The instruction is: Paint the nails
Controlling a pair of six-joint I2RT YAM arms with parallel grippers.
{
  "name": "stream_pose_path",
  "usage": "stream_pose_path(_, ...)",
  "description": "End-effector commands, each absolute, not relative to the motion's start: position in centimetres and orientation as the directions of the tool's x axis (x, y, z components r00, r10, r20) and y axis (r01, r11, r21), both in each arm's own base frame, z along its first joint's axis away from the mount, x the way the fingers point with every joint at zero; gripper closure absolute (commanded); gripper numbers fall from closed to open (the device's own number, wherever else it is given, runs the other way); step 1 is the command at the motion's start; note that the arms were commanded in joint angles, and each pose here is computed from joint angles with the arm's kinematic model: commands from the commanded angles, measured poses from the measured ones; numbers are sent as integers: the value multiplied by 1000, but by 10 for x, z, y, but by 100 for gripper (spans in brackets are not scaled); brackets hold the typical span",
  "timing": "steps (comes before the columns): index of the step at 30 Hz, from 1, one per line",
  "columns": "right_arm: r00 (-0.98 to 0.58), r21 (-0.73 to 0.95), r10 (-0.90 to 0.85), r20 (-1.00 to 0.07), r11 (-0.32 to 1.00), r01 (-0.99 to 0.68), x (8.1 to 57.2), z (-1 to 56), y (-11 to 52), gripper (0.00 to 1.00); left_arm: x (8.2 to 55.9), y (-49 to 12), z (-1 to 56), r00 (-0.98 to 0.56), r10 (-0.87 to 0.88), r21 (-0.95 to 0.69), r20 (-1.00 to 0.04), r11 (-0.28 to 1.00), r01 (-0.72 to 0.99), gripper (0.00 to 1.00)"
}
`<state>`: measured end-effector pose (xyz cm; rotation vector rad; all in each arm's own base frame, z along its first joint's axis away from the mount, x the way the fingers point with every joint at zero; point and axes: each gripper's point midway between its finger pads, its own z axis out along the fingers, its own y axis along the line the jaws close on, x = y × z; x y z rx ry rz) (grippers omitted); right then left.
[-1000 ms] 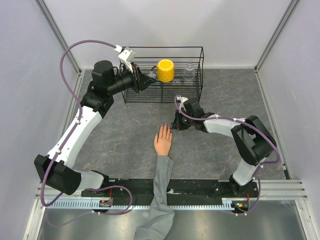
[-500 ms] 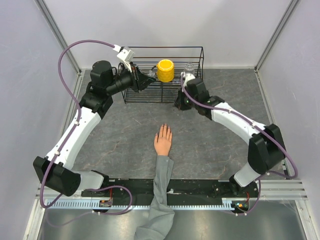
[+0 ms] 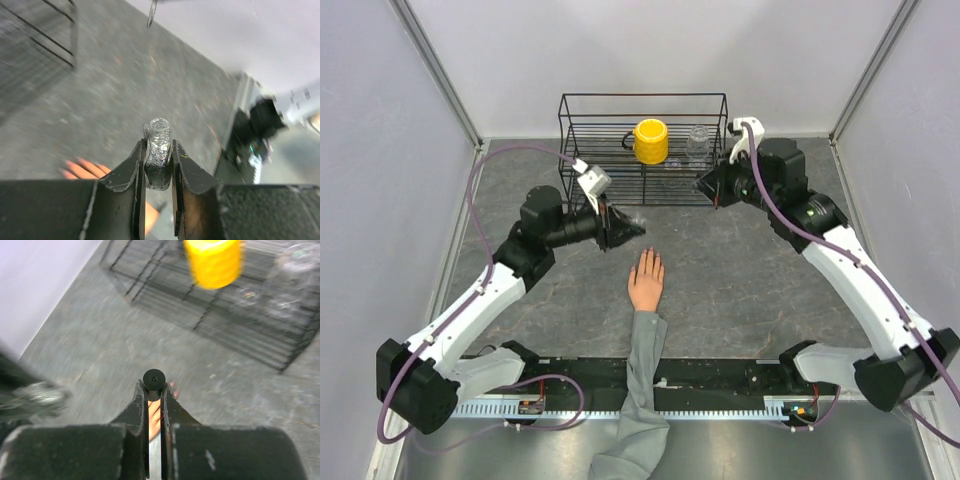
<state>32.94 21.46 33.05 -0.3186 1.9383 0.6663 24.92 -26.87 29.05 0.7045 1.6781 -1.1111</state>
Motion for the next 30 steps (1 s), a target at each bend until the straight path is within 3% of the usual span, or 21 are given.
stream_pose_path(1, -467, 329, -50, -883, 644, -691, 274, 321, 233, 100, 212, -278, 298, -250, -25, -249, -968, 228, 941, 98)
stream_pose_path(6, -321, 193, -172, -931, 515, -835, 219, 339, 258, 100, 181, -279, 281, -230, 38, -228, -972, 61, 972, 98)
stream_pose_path(12, -258, 146, -200, -945, 447, -883, 207, 350, 274, 100, 170, -279, 277, -156, 39, -157, -987, -15, 987, 98)
stream_pose_path(19, -240, 156, -185, -953, 379, -912, 202, 354, 296, 100, 170, -272, 282, -33, -9, -33, -999, 36, 999, 98)
stream_pose_path(30, -215, 172, -123, -969, 293, -941, 192, 376, 317, 100, 175, -274, 277, -32, 1, -31, -1000, 46, 998, 98)
